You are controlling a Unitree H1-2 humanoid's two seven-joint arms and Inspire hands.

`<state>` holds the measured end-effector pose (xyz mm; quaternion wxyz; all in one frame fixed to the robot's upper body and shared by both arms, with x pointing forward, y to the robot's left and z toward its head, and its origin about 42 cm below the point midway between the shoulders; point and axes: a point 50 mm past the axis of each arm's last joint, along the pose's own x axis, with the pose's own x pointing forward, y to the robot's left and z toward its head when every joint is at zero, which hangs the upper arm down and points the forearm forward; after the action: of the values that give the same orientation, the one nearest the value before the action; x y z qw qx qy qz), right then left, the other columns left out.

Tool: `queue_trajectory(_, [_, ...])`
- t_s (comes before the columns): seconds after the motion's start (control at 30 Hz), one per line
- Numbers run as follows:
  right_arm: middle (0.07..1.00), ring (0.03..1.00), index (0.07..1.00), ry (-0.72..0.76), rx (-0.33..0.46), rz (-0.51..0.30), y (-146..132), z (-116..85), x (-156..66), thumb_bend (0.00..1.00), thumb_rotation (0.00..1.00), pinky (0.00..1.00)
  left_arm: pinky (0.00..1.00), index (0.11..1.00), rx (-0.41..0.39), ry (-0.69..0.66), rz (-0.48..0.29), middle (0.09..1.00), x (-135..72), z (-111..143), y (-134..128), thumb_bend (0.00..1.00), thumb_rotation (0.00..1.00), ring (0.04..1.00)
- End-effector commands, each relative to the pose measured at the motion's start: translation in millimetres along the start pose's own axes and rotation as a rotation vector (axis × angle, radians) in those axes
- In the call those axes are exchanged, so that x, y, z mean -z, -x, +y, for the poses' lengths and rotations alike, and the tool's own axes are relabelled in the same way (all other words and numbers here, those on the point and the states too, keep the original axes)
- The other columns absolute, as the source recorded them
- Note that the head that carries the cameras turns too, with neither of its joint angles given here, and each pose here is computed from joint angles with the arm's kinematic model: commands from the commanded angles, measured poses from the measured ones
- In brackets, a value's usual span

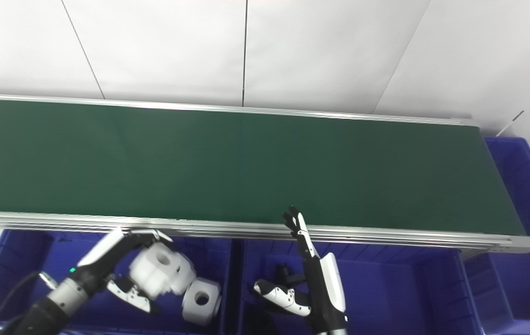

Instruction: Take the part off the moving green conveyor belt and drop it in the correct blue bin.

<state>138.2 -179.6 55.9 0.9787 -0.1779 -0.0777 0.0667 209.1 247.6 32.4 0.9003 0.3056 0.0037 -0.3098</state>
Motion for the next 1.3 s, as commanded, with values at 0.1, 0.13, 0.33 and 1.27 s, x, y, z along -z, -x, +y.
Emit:
queue_trajectory(0.1, [0.924,0.897,0.994,-0.012,0.024,-0.057,-2.9,-4.7,-12.3,0.79,0.8,0.88,0.46,0.498,0.037,-0.126,0.018,0.518,-5.0,-1.1,-16.4,0.5,0.0,0.435])
queue_trajectory(0.13, [0.929,0.897,0.992,-0.012,0.025,-0.06,-2.7,-4.6,-12.7,0.79,0.8,0.88,0.46,0.503,0.053,-0.157,0.028,0.514,-3.6,-3.1,-18.7,0.5,0.0,0.432])
queue_trajectory(0.33, [0.933,0.895,0.991,-0.015,0.023,-0.06,-1.9,-3.4,-13.7,0.78,0.79,0.88,0.74,0.556,0.074,-0.337,0.059,0.818,0.1,-9.0,-17.8,0.54,0.12,0.796])
queue_trajectory(1.27, [1.0,1.0,1.0,-0.061,-0.131,0.123,19.2,1.2,4.7,0.81,0.73,0.96,0.97,0.998,-0.082,0.642,-0.25,0.999,-17.7,-46.3,-5.3,0.91,0.46,0.976])
